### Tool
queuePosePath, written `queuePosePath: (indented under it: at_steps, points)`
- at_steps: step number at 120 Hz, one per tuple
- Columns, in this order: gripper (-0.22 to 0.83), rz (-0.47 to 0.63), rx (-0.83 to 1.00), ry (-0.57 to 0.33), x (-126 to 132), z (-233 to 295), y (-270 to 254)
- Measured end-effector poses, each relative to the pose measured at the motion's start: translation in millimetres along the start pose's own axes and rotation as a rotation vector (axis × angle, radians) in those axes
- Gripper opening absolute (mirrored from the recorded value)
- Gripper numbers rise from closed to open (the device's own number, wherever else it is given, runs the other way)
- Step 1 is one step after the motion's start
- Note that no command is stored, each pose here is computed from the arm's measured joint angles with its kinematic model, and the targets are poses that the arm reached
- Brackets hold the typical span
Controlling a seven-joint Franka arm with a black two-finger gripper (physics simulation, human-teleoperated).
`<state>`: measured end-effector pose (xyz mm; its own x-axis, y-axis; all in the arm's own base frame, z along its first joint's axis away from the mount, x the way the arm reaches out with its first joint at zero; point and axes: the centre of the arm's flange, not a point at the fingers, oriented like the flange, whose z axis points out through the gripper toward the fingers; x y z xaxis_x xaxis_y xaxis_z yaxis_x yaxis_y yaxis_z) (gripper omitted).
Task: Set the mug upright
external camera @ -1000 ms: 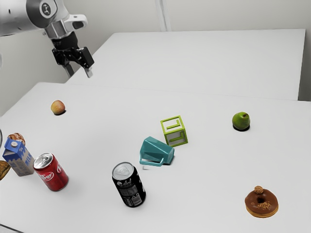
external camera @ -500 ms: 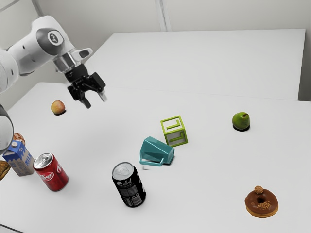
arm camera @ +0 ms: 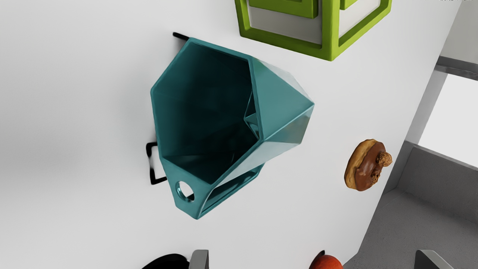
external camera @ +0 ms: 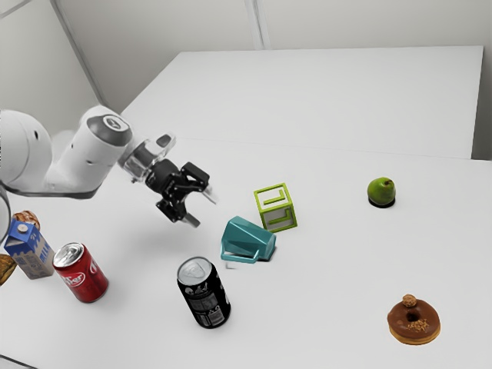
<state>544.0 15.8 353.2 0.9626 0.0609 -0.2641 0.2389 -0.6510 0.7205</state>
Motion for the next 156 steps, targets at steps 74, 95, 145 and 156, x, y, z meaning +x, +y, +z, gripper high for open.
queuePosePath:
  at_steps: [74,95,145,156]
  points:
    - [0.62,0.022,0.007,0.088,33,47,-1]
    - [0.6,0.025,0.012,0.085,36,53,-4]
    - [0.14,0.044,-0.006,0.073,34,74,10]
    - [0.02,0.051,-0.007,0.071,33,76,16]
